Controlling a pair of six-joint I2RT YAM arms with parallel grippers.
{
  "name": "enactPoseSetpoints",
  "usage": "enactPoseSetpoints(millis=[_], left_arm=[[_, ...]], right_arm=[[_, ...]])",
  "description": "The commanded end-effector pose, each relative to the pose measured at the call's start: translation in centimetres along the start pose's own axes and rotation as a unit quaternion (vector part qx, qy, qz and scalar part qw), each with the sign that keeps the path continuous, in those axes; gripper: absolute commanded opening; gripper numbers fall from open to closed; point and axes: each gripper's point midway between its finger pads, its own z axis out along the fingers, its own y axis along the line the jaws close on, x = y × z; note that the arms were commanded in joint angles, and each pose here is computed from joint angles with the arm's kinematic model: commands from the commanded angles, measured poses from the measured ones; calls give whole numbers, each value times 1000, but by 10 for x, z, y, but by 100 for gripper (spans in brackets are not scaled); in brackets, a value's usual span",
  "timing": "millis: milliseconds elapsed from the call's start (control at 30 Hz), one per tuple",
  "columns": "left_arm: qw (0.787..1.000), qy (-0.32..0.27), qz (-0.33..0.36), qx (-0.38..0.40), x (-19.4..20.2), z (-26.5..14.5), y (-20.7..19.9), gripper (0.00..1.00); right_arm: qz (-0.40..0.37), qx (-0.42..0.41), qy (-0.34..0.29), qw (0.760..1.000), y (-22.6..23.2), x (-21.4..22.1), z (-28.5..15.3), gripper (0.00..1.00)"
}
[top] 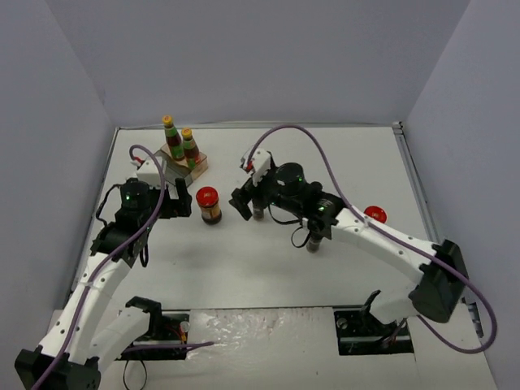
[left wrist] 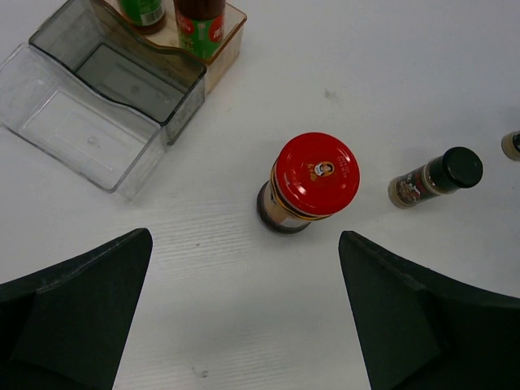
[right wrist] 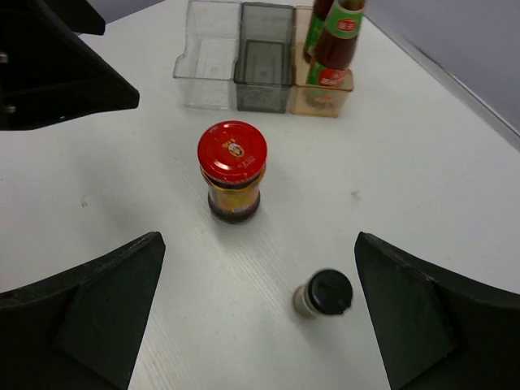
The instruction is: Organize the condiment bottles
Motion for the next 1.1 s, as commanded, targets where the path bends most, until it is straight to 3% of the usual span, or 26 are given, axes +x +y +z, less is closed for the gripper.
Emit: enactPoseSetpoints(millis=[0,133,333,900,1000,1067], left_arm=[[997,-55,11,47,-32,22,-31,97],[997,-47,47,42,-25,44,-53,97],[998,-32,44,6,-18,70,-61,97],[999,36,30,-21,21,111,-63,97],[998,40,31,-24,22,111,-62,94],[999,39,29,-25,20,112,-62,83]], right_arm=[[32,86,-48,995,-30,-21,-60,100],[46,125,-58,989,-41,-10,-98,100],[57,150,-81,984,-49,-9,-138,100],[60,159,-81,982,-58,1,-151,100],[62,161,-83,982,-59,2,-153,100],[62,162,-82,981,-60,3,-154,100]])
